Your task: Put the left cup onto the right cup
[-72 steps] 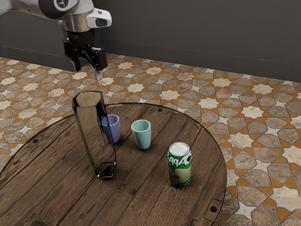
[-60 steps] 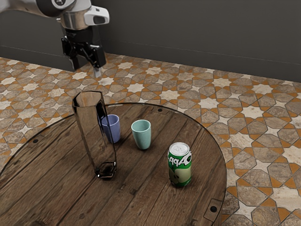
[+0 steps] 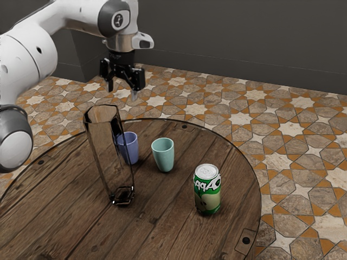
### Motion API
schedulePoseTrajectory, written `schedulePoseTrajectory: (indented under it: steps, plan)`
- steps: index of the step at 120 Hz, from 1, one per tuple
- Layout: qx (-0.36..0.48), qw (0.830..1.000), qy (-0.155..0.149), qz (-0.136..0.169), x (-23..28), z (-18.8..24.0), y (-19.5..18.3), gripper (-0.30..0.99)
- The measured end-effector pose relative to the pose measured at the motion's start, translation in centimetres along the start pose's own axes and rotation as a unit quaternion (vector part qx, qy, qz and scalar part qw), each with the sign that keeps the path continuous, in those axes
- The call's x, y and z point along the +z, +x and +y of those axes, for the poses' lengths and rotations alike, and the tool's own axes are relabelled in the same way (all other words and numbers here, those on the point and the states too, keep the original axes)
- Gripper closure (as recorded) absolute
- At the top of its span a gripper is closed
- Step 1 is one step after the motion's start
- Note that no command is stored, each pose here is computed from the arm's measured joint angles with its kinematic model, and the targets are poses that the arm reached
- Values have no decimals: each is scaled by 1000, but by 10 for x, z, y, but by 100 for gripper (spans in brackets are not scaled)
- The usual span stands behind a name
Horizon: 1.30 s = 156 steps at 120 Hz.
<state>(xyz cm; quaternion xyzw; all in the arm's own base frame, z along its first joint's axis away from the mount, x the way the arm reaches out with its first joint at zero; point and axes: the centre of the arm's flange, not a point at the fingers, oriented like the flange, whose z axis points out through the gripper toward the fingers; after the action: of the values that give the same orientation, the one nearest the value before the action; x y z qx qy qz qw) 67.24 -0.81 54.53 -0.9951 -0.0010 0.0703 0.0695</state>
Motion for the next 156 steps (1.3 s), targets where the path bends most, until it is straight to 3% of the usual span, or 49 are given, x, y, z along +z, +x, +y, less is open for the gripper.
schedulePoseTrajectory:
  steps: [30, 61, 83, 113, 131, 156]
  plan:
    - [-21, 999, 2, -43, 82, -27, 22, 0]
    - [-31, 999, 0, 11, 107, -43, 72, 0]
    - [-35, 999, -4, -13, 168, -49, 74, 0]
    - [-51, 999, -4, 0, 183, -79, 74, 0]
    - [-54, 998, -9, -15, 214, -89, 68, 0]
    - [-49, 999, -20, -10, 242, -80, 68, 1]
